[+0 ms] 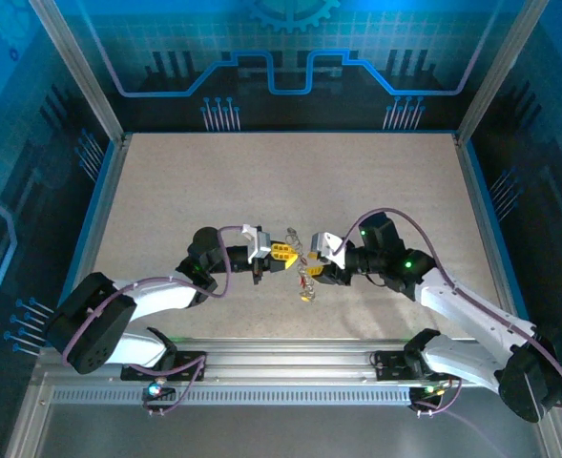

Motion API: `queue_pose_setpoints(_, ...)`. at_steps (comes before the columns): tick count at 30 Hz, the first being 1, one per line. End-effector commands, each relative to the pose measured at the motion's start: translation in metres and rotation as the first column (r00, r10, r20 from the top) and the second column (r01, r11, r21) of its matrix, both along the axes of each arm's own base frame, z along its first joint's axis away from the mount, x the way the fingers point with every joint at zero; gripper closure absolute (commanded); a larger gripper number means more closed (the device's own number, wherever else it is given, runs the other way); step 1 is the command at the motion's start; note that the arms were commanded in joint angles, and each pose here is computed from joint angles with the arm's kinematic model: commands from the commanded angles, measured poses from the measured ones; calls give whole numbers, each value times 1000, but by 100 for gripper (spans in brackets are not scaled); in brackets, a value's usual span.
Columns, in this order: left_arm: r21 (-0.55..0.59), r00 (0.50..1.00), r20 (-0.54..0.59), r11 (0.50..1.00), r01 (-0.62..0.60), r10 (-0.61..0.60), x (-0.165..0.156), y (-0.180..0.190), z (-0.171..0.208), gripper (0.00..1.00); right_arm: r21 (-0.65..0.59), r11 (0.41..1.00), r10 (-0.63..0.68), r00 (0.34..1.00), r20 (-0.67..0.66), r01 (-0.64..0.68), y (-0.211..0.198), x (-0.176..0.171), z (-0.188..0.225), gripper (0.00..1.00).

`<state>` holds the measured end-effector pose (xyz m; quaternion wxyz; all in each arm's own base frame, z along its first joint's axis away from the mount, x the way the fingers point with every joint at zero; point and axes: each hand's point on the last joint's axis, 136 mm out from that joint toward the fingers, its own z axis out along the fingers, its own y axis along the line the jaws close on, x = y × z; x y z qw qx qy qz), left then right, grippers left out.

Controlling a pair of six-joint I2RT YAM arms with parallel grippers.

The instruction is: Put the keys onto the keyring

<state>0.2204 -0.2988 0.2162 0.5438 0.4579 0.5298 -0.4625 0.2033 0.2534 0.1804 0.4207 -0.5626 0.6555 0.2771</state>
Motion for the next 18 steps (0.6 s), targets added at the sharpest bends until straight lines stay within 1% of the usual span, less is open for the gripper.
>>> queue_pose_setpoints(1, -53, 998, 68, 999, 6, -3, -3, 1, 21, 100, 61, 996, -60, 997, 46, 57, 1, 13, 11, 66)
queue_pose_setpoints(5, -54, 998, 66, 999, 5, -2, -3, 1, 22, 100, 74, 997, -28, 998, 51, 24, 5, 11, 11, 71)
queue_pose_setpoints(8, -53, 998, 62, 999, 7, -3, -3, 1, 21, 100, 100, 995, -13, 998, 58, 7, 8, 9, 14, 70)
queue_pose_setpoints(12, -56, 998, 59, 998, 6, -3, -3, 2, 21, 100, 119, 993, 5, 998, 65, -13, 13, 8, 16, 67)
queue_pose_setpoints(14, -58, 998, 60, 998, 7, -3, -4, 2, 21, 100, 111, 994, -6, 998, 63, -1, 13, 10, 13, 67)
queue_pose_setpoints(18, -61, 998, 62, 998, 7, -3, -4, 2, 21, 100, 76, 997, -20, 998, 63, 15, 10, 13, 7, 71)
